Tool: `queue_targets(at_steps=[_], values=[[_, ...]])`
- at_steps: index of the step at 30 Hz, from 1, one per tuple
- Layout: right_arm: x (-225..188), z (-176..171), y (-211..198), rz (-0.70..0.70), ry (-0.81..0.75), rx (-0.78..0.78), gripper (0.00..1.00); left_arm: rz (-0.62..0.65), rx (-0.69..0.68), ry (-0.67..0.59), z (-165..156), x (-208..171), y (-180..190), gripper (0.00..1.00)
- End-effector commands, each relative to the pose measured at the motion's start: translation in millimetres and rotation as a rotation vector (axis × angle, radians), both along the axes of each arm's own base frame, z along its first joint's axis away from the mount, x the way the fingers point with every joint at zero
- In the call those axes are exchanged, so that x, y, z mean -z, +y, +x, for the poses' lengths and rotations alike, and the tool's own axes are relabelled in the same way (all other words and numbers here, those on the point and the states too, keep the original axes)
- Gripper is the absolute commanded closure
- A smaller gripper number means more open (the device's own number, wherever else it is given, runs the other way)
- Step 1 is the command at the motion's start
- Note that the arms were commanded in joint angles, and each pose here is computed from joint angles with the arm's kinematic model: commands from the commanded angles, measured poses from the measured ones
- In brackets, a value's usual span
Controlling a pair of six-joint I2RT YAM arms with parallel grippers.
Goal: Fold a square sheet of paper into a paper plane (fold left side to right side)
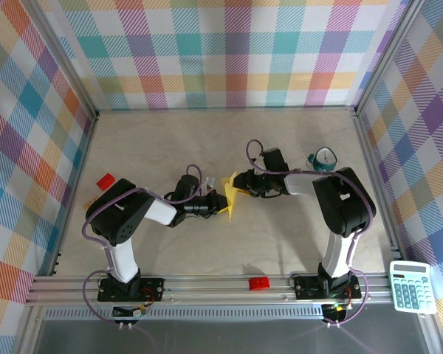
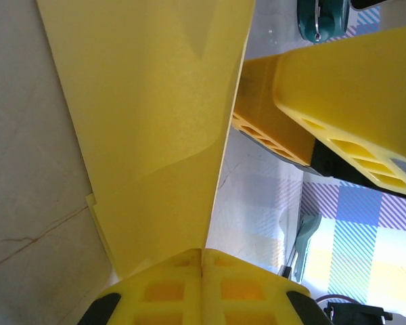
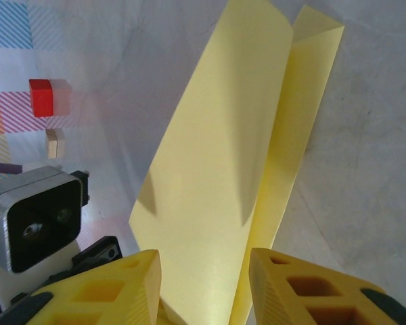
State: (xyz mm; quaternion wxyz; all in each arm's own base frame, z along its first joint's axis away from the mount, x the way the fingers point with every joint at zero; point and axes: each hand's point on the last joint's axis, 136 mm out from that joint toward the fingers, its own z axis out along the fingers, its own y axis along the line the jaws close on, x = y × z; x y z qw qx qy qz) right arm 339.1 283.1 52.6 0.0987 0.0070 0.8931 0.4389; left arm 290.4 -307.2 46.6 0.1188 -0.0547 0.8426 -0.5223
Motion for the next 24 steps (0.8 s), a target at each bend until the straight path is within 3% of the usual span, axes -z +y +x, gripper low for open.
queue_targets(at_steps=[1,24], values=[[-1.8,8.4,7.4,0.007,-0.019,-0.003,0.61,-0.026,0.003,-0.006,3.5,-2.3,0.1,1.0],[17.2,10.3,12.7,-0.025,0.006,-0.013,0.61,-0.057,-0.012,0.005,6.5,0.3,-2.3,1.0]])
